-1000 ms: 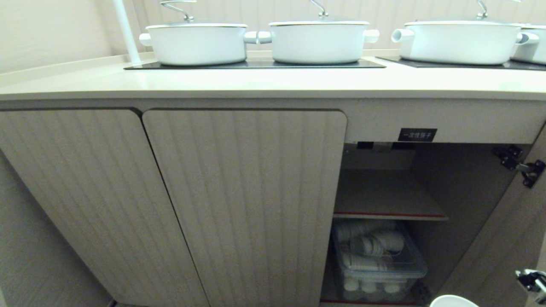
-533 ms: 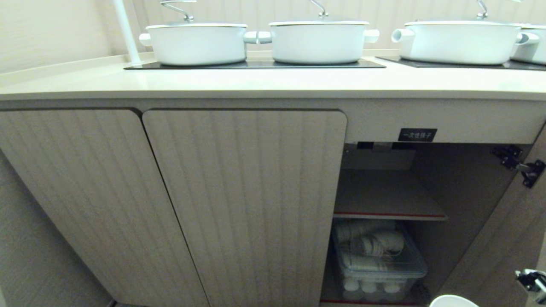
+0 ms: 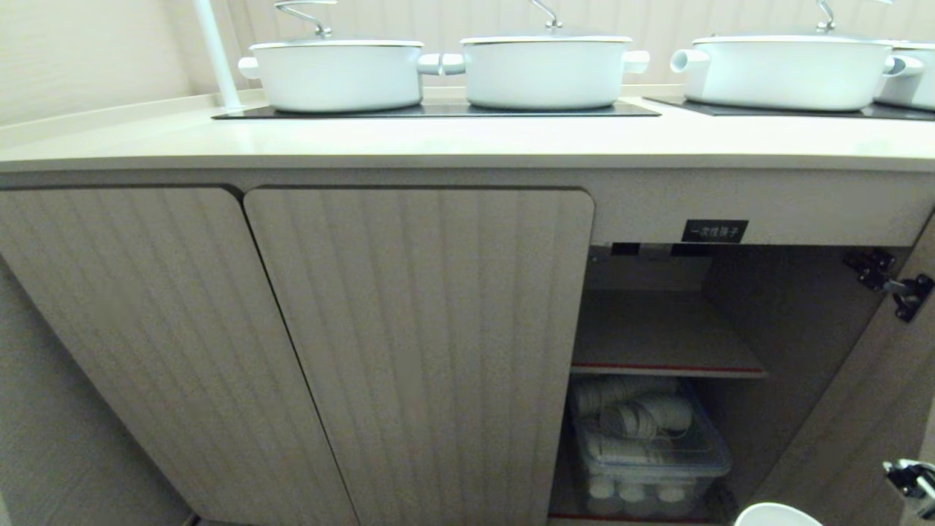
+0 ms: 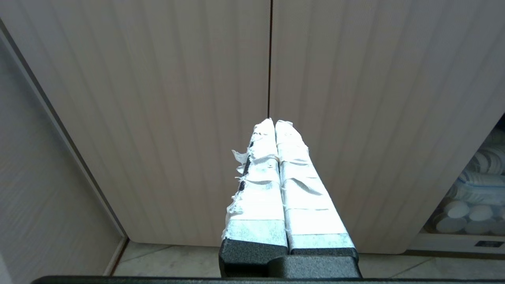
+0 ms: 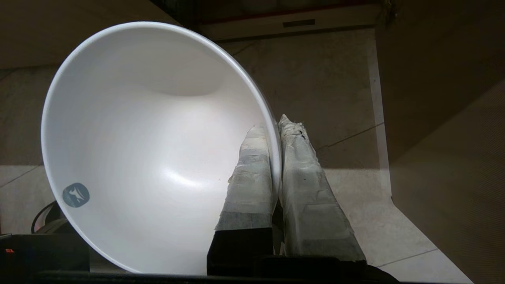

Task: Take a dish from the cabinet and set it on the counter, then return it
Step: Place it on the table

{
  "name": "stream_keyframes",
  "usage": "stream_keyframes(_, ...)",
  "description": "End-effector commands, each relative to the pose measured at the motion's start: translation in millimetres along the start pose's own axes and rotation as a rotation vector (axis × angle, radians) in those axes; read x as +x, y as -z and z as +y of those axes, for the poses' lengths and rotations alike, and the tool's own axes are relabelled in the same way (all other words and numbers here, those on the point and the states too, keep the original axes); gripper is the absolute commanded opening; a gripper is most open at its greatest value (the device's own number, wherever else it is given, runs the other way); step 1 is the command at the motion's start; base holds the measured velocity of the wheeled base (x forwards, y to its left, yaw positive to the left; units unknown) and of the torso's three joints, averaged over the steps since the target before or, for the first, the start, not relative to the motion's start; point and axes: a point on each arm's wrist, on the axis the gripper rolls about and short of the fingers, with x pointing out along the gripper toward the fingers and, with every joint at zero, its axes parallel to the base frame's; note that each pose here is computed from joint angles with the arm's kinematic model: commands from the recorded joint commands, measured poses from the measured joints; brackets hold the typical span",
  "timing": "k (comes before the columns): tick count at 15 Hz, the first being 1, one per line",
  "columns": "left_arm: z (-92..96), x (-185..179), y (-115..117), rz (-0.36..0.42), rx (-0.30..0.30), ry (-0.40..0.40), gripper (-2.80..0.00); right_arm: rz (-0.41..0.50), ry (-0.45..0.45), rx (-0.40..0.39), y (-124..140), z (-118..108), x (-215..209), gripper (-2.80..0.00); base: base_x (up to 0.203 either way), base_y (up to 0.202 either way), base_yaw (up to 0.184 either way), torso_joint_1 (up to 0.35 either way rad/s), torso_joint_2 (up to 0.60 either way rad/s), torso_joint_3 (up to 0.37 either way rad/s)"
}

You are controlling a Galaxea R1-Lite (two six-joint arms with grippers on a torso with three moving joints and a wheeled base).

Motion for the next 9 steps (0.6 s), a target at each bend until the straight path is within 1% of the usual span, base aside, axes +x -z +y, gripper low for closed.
stream_keyframes(1, 0.0, 0.0, -0.1, -0.001, 0.0, -0.001, -2.8, -0.003, -0.001, 0.001, -0.4, 0.0, 0.0, -2.8, 0.0, 0.0, 0.0, 0.0, 0.0, 0.0)
stream_keyframes(9, 0.0, 0.0, 0.0, 0.0, 0.0, 0.0, -2.8, -0.014, -0.003, -0.001, -0.7, 0.2, -1.0, -2.8, 0.0, 0.0, 0.0, 0.0, 0.0, 0.0)
